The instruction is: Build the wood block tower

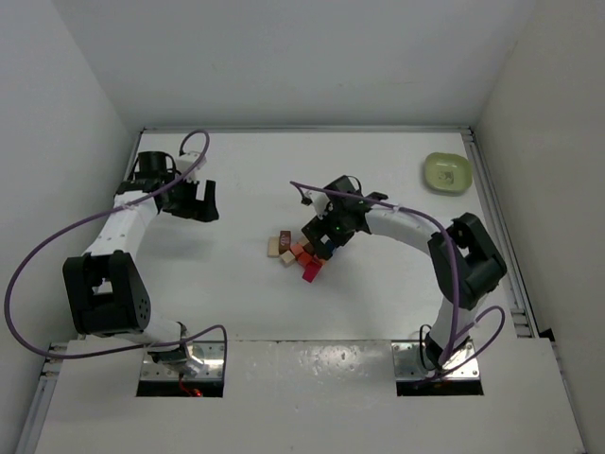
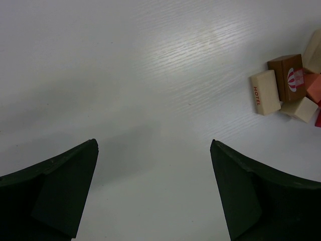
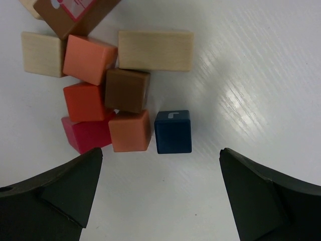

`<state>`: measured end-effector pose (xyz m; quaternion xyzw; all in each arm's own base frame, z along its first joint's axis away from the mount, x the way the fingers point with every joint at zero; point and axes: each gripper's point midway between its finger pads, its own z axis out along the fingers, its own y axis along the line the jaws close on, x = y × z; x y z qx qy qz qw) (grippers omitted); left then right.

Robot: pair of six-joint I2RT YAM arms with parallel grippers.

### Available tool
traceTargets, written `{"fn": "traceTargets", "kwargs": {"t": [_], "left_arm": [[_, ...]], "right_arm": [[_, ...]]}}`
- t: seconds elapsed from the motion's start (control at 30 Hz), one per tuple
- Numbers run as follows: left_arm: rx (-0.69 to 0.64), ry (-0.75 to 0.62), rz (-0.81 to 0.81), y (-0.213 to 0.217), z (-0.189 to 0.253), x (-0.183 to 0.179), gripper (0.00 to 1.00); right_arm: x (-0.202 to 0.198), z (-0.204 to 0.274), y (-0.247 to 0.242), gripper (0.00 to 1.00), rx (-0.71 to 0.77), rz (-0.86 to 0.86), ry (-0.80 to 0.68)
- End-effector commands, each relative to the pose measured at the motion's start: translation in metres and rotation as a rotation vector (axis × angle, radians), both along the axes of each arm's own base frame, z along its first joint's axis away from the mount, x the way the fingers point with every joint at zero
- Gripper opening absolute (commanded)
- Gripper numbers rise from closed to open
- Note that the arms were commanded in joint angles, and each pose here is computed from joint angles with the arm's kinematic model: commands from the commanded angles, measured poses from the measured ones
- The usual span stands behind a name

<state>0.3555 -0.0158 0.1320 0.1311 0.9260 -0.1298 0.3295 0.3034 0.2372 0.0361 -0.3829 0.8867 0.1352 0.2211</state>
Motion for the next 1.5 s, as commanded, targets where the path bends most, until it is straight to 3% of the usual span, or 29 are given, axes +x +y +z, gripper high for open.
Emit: {"fn": "traceTargets", "kwargs": {"t": [0.0,0.93,1.17,1.47], "left_arm": [[-0.024,-0.027,0.004,0.002,0.004,0.003,1.0],[-0.054,0.017,0.026,0.011,-0.01,0.004,1.0],[-0.057,0.035,0.036,0.014,-0.017,0.004,1.0],[-0.057,0.035,0.045,0.018,-0.017,0.004,1.0]], "right_arm": [[0.006,-0.002,0.008,1.0,-0.018,0.037,-0.033],[0.005,-0.033,0.017,0.97,-0.086,0.048,0.001],[0.009,-0.032,0.022,0.8,-0.073,0.051,0.008],[-0.006,-0.04,0.01,0.74,-0.1,0.057,0.044]]}}
